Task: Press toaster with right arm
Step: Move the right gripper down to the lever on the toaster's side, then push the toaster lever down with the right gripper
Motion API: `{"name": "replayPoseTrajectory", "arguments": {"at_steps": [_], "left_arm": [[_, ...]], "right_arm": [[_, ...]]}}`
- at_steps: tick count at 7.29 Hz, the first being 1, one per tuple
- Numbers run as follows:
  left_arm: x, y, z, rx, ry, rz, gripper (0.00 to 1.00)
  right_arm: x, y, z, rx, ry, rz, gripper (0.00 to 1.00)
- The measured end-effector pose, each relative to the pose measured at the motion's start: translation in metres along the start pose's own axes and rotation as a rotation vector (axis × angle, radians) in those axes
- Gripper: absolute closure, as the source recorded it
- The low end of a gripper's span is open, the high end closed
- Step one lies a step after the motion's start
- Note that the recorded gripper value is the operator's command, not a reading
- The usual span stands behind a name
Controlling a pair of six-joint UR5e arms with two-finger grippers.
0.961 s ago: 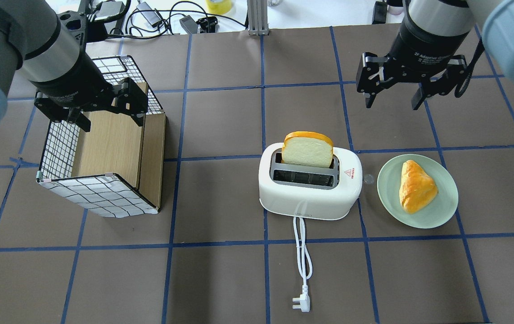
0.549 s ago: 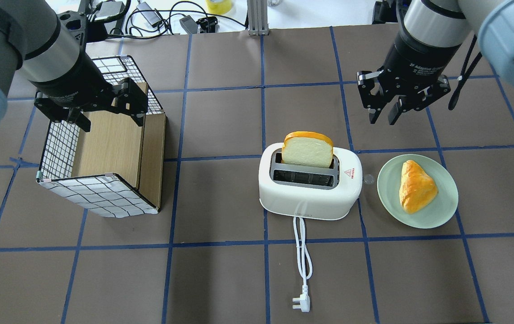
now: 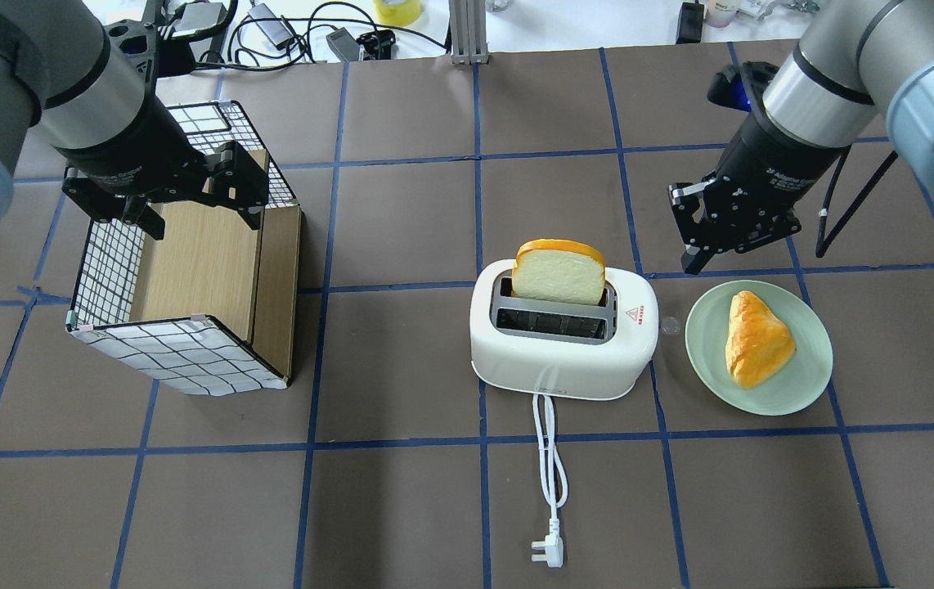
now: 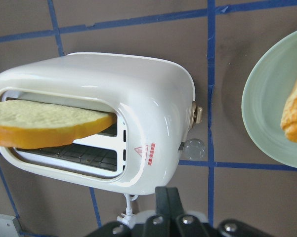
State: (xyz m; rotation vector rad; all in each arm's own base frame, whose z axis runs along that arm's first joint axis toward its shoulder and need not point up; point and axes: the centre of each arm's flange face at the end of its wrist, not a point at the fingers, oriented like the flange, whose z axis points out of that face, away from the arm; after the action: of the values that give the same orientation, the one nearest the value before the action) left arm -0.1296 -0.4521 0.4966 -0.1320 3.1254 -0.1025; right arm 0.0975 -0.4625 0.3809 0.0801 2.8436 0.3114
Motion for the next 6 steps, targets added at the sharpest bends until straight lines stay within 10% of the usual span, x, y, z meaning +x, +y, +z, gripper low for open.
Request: {"name": "replayPoseTrajectory", "arguments": {"at_steps": [6], "left_arm": [[0.0, 0.0, 0.0, 0.0, 0.0, 0.0, 0.0]], "right_arm": [[0.048, -0.001, 0.075, 0.023, -0.093, -0.007, 1.0]]}}
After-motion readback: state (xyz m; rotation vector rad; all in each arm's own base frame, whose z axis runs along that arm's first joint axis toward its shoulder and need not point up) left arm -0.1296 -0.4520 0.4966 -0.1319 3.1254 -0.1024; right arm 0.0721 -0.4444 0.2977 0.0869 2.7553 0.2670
